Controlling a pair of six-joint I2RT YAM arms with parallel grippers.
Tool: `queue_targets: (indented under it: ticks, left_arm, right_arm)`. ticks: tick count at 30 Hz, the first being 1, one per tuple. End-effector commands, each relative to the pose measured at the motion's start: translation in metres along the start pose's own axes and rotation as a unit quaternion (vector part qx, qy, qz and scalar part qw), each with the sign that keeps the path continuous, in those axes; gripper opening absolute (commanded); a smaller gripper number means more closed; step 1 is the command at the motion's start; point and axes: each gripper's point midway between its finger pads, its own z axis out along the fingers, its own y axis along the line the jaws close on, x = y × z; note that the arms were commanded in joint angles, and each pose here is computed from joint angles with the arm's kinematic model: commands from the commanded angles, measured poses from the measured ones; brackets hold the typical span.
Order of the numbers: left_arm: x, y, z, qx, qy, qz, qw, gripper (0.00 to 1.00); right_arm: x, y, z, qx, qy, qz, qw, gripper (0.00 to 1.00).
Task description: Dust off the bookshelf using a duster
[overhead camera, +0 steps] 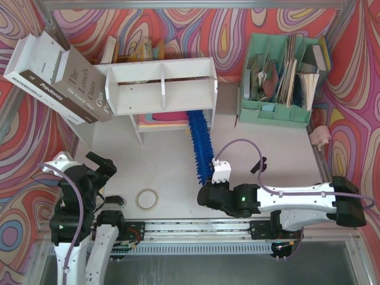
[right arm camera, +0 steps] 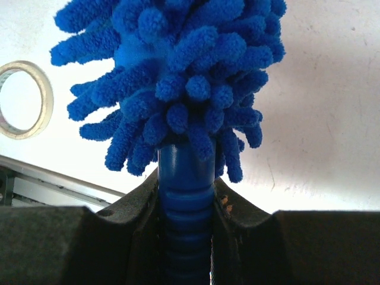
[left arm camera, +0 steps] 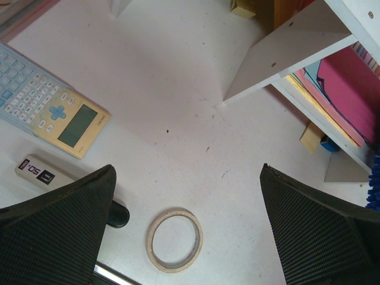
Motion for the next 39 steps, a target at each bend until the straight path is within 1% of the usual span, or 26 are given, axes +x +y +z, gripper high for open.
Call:
queue_targets:
  ticks: [1,6,10,17,23,28,35,39]
  left_arm:
    - [0.001,0.002,0.004,-0.004,-0.002,0.004,1.000,0.98]
    - [0.000,0.002,0.003,-0.004,-0.006,0.002,1.000,0.98]
    - [0.000,0.002,0.003,-0.004,-0.005,0.002,1.000,0.98]
    - [0.000,0.003,0.002,-0.004,-0.007,0.002,1.000,0.98]
    - [0.000,0.003,0.002,-0.004,-0.008,0.002,1.000,0.98]
    - [-0.001,0.003,0.003,-0.005,-0.008,0.002,1.000,0.98]
    - [0.000,0.003,0.003,-0.005,-0.007,0.003,1.000,0.98]
    - [-0.001,0.003,0.002,-0.005,-0.008,0.002,1.000,0.98]
  right_arm:
    - [-0.032,0.040,-0.004,-0.048,-0.043,0.002,0.998,0.00]
    - [-0.031,0.086,0.004,-0.100,-0.030,-0.029,0.994,0.00]
    - [-0.017,0.113,0.019,-0.125,-0.011,-0.046,0.991,0.00]
    - [-0.003,0.134,0.030,-0.143,0.004,-0.059,0.988,0.00]
    - [0.012,0.157,0.025,-0.160,0.008,-0.097,0.982,0.00]
    - [0.002,0.157,0.017,-0.158,-0.012,-0.102,0.982,0.00]
    - [-0.035,0.135,-0.006,-0.142,-0.068,-0.074,0.985,0.00]
    - [-0.046,0.120,-0.015,-0.124,-0.082,-0.060,0.987,0.00]
